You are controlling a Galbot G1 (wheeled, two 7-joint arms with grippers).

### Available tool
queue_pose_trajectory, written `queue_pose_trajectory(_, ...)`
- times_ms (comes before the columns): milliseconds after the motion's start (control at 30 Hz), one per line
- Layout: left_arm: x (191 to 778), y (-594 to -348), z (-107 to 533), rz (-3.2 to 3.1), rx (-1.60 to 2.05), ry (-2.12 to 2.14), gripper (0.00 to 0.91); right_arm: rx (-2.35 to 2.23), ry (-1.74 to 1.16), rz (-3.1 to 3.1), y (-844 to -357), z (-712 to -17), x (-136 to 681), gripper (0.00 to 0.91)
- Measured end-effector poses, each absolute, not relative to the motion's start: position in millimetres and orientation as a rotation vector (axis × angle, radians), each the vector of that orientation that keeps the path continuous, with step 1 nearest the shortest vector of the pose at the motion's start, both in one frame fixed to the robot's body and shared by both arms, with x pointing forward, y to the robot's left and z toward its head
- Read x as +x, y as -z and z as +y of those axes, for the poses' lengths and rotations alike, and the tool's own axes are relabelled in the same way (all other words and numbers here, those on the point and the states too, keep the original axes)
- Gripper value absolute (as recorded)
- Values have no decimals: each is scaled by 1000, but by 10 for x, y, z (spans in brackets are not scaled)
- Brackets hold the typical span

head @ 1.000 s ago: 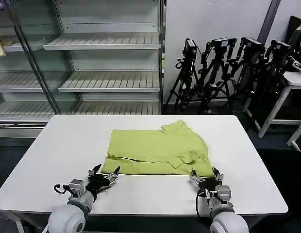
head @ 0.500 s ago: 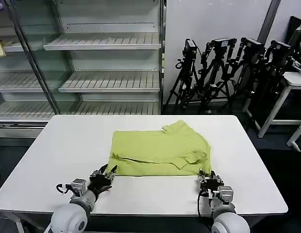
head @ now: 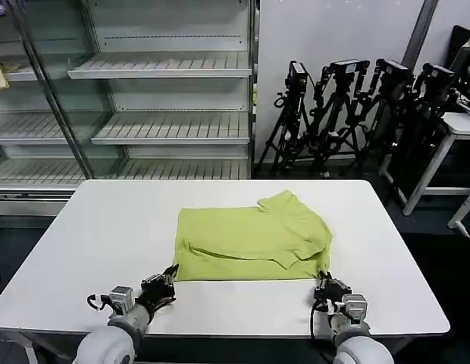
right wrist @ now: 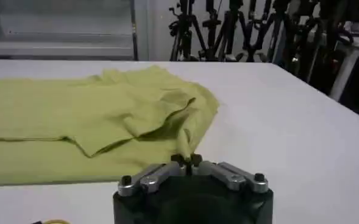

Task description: Fold and organize the clothes.

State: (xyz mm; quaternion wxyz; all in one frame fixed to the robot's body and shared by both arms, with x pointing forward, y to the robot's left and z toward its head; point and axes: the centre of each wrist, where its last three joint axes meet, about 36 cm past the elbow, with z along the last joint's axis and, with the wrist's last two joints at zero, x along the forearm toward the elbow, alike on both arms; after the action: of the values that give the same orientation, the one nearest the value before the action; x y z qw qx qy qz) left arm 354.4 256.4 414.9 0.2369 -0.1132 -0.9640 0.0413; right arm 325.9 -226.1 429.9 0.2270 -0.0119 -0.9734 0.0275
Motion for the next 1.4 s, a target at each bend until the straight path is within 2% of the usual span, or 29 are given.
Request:
queue_pose_trajectory(400,3175,-4260,2558,-2605,-322,-101,50,-19,-112,-2664,-4487,-2267,2819,0)
queue_pose_trajectory(433,3139,-4276,2556,-2601,-320,-100,40,-15,-115,-2661,-4502,-2263,2776,71)
queue_pose_trajectory(467,3103,-4289,2553,-2598,-317,-101,50,-12,-119,-2657,-4517,-2261,2740,403)
queue_pose_trajectory(500,3070,-4302,2549,-2594,-315,-102,81,-10,-123,-2654,-4532,-2260,2704,907)
queue_pose_trajectory(533,3033,-4318,2544,-2591,-312,-102,675,-7,-128,-2651,-4546,-2259,2674,907)
queue_pose_trajectory(567,3000,-4330,2542,-2587,-311,-102,907,-2,-133,-2652,-4570,-2259,2645,907)
queue_pose_trajectory(1033,2811,-4567,2609,-2609,-315,-32,907,-13,-217,-2764,-4897,-2378,2562,907)
queue_pose_trajectory(1400,3007,-4692,2704,-2697,-265,-23,907,-53,-206,-2862,-4998,-2500,3006,907)
